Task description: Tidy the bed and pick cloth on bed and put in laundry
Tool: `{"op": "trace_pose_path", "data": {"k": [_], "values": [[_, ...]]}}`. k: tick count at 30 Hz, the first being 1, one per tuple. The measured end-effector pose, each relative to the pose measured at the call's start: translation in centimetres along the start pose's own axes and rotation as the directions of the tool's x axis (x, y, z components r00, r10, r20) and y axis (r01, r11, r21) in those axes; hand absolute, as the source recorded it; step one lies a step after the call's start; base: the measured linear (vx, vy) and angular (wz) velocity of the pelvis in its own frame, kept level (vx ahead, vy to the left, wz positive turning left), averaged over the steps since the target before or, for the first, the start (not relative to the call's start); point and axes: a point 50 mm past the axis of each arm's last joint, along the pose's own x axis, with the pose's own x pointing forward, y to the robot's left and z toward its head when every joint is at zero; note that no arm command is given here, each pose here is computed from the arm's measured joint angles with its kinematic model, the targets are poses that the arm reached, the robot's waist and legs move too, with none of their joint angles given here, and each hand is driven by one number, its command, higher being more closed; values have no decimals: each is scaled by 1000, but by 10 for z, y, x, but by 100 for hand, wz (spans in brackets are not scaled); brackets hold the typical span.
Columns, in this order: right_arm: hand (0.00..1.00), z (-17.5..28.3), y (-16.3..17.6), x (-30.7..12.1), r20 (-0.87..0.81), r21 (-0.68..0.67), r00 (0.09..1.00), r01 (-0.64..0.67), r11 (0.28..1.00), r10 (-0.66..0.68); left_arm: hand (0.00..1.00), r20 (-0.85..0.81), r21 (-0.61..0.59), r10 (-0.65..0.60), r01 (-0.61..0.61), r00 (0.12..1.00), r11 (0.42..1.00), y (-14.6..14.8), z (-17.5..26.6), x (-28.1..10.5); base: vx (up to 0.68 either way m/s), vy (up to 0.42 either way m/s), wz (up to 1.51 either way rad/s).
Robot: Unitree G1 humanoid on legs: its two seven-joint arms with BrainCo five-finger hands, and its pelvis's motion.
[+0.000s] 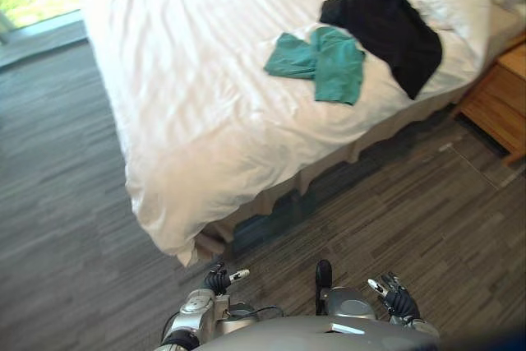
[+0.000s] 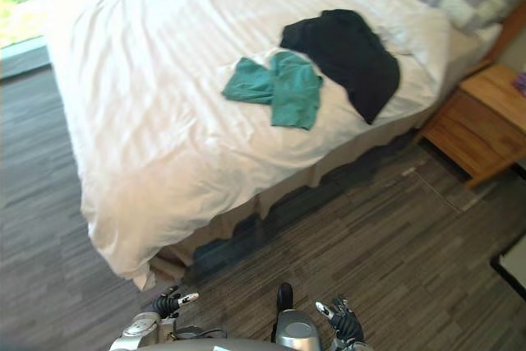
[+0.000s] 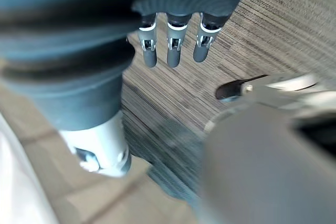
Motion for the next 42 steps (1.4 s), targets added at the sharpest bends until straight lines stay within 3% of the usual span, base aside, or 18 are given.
{"op": "trace_pose_path", "data": {"k": [3, 8, 14, 25, 32, 42], "values": [[0, 6, -1, 2, 4, -49, 999, -36, 998, 36, 0, -39, -18, 14, -15, 999, 1000, 3, -13, -3, -81, 103, -145], [0, -9, -6, -7, -14, 10, 1000, 16, 1000, -16, 0, -15, 57, -37, 38, 999, 998, -6, 2, 3, 68, 110, -75], [0, -17, 11, -8, 5, 82, 1000, 6, 997, -6, 0, 76, 59, -34, 29, 997, 998, -8, 26, 8, -59, 53, -79], [0, -13, 16, -7, 24, 54, 1000, -14, 998, 13, 0, 23, 20, -11, 11, 1000, 1000, -13, 16, 7, 66, -53, -79], [0, -13, 25, -3, 4, 49, 999, -54, 997, 54, 0, -18, 66, 1, 1, 1000, 998, -8, 8, 5, 42, -79, -45], [0, -20, 11, -7, -45, 49, 999, -21, 999, 24, 0, -48, 28, 31, -30, 998, 999, -7, -2, 4, -26, 27, -20]]}}
